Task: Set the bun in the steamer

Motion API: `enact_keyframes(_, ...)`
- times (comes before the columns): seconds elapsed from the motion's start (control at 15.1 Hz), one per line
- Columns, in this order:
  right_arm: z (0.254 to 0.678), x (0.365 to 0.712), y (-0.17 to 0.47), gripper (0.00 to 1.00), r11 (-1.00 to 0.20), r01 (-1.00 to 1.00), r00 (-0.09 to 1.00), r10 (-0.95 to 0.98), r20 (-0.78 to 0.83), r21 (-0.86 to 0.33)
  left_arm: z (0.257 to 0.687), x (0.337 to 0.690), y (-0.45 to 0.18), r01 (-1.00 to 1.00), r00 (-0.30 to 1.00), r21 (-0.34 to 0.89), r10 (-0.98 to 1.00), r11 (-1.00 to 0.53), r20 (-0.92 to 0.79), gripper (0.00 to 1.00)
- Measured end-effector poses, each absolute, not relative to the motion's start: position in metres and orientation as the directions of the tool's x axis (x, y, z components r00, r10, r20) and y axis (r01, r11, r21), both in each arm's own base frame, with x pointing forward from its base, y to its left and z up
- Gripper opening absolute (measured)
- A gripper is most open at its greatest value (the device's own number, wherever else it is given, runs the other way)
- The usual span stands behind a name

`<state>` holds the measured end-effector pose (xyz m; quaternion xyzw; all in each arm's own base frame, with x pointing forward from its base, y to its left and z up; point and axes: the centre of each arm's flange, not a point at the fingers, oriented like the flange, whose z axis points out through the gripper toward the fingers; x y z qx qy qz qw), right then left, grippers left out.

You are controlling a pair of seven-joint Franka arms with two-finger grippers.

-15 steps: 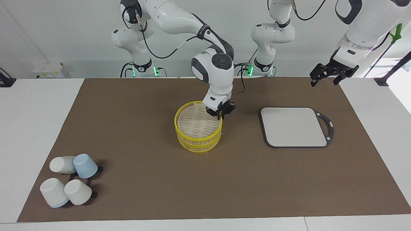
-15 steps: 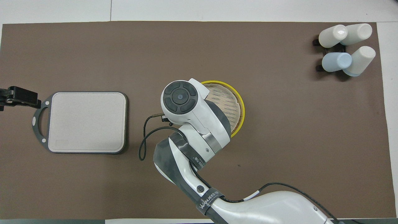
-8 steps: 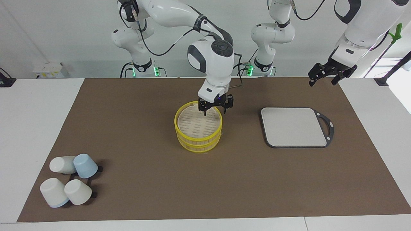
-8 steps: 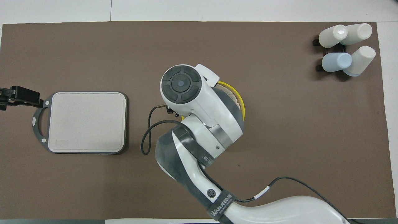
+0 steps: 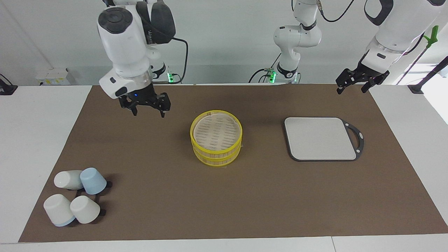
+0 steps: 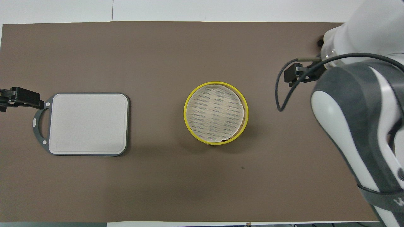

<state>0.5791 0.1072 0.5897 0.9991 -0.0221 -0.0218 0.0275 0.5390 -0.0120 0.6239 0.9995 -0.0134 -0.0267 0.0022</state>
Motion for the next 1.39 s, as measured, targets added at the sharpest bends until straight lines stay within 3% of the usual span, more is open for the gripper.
enact_keyframes(0.33, 0.576, 0.544, 0.036, 1.0, -0.999, 0.029, 0.996, 0.025, -0.087, 0.042, 0.625, 0.539, -0.012, -0.027, 0.998, 0.005, -0.027, -1.0, -0.049, 1.0)
enact_keyframes(1.39, 0.572, 0.553, -0.009, 1.0, -0.999, -0.04, 0.999, -0.041, -0.031, 0.017, 0.622, 0.537, -0.009, -0.021, 0.998, 0.006, -0.022, -1.0, -0.056, 1.0)
